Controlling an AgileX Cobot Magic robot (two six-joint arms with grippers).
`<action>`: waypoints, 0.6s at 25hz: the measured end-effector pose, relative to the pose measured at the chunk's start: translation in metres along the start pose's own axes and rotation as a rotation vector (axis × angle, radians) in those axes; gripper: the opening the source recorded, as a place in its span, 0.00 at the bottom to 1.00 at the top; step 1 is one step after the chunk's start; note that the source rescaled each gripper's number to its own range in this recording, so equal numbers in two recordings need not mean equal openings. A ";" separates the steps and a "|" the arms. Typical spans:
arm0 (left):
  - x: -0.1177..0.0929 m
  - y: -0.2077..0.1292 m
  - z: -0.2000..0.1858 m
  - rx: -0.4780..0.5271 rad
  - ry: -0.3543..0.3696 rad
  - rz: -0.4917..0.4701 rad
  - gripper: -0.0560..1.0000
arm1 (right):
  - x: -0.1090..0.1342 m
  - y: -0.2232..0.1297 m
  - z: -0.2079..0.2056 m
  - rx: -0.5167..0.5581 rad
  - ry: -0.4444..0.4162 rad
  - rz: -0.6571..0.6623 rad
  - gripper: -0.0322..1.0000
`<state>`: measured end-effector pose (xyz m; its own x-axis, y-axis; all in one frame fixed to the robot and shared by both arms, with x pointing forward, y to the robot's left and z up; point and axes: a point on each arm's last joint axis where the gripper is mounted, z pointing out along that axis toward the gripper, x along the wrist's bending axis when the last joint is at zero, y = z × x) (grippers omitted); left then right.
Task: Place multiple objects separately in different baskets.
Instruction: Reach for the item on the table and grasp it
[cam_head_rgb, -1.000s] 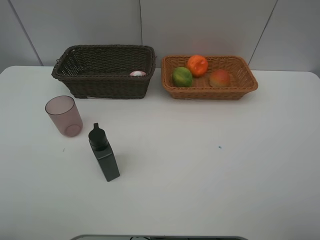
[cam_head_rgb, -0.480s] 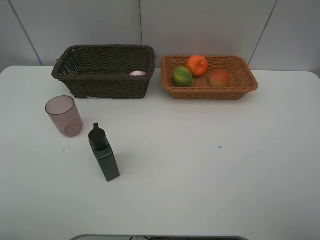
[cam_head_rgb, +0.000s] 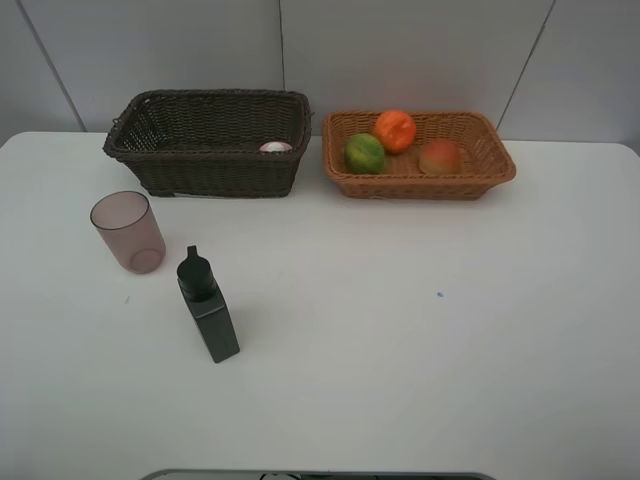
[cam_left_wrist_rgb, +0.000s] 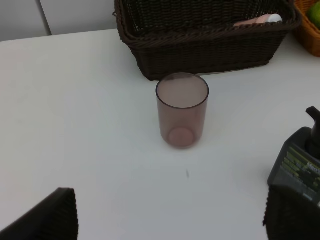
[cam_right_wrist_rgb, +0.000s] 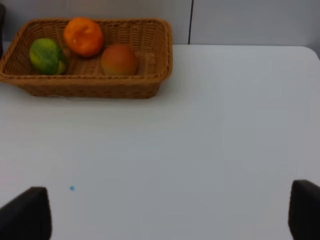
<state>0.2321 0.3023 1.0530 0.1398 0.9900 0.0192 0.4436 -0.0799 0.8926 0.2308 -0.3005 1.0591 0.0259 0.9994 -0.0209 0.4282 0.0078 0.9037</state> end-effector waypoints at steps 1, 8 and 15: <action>0.000 0.000 0.000 0.000 0.000 0.000 0.96 | 0.000 0.000 0.000 0.001 0.000 0.000 1.00; 0.000 0.000 0.000 0.000 0.000 0.000 0.96 | 0.000 0.000 0.001 0.002 0.000 0.000 1.00; 0.000 0.000 0.000 0.000 0.000 0.000 0.96 | 0.000 0.000 0.001 0.002 0.000 0.000 1.00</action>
<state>0.2321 0.3023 1.0530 0.1398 0.9900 0.0192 0.4436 -0.0799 0.8926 0.2311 -0.3005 1.0584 0.0259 0.9994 -0.0209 0.4303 0.0077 0.9026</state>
